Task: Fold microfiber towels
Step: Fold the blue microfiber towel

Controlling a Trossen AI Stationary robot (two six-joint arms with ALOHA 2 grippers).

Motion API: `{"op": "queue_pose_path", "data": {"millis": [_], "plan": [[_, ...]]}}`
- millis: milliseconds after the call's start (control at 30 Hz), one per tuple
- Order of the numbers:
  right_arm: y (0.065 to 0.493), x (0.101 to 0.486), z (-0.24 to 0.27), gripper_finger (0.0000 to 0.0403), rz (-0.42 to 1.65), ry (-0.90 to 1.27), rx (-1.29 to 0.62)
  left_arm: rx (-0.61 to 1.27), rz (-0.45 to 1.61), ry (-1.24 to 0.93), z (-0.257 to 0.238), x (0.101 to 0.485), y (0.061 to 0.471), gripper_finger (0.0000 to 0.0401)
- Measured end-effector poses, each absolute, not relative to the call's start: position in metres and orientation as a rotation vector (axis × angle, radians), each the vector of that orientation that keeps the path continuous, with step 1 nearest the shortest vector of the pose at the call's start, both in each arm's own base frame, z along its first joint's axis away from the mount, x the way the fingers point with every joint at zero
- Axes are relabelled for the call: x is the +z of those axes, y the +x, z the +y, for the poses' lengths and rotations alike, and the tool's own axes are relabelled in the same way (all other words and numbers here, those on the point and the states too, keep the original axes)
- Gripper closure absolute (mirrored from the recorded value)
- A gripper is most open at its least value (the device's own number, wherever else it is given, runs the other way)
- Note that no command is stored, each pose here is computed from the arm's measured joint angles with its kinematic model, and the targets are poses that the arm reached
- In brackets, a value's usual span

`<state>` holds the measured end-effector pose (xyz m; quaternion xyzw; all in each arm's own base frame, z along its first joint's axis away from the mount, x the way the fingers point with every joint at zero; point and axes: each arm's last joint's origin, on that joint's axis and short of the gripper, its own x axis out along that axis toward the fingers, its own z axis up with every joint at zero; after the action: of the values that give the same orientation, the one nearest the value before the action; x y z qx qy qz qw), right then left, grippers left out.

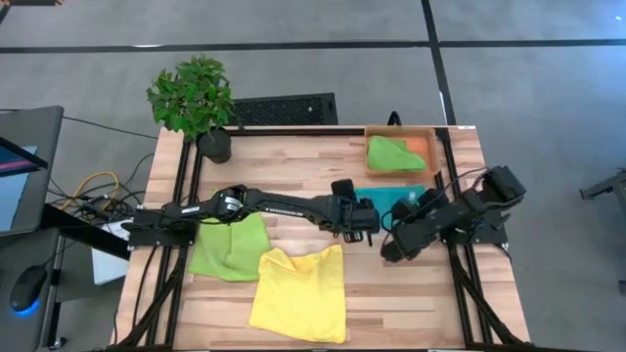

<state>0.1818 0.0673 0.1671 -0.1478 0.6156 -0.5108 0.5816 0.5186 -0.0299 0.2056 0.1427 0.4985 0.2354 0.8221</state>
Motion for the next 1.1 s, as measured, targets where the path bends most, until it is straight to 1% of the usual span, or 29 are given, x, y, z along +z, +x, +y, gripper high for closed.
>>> {"op": "queue_pose_path", "data": {"millis": [167,333,400,533,633,800,967,1100], "plan": [[0.172,0.195,0.079,0.0177,1.317,-0.253,-1.086,0.405,1.079,0.397,-0.053,0.205,0.517,0.0232],[0.153,0.215,0.09,0.0177,1.21,-0.171,-0.954,0.265,1.137,0.455,-0.071,0.187,0.514,0.0232],[0.147,0.22,0.095,0.0177,1.175,-0.148,-0.891,0.229,1.115,0.465,-0.075,0.182,0.516,0.0232],[0.136,0.227,0.107,0.0177,1.116,-0.116,-0.769,0.197,1.093,0.495,-0.076,0.167,0.52,0.0232],[0.13,0.228,0.114,0.0177,1.09,-0.104,-0.703,0.197,1.062,0.491,-0.074,0.168,0.523,0.0232],[0.127,0.227,0.123,0.0177,1.073,-0.105,-0.65,0.217,1.048,0.464,-0.063,0.17,0.526,0.0232],[0.127,0.223,0.127,0.0177,1.079,-0.133,-0.643,0.165,1.051,0.389,-0.054,0.169,0.528,0.0232],[0.127,0.223,0.128,0.0178,1.076,-0.126,-0.639,0.168,1.05,0.385,-0.052,0.169,0.528,0.0232]]}}
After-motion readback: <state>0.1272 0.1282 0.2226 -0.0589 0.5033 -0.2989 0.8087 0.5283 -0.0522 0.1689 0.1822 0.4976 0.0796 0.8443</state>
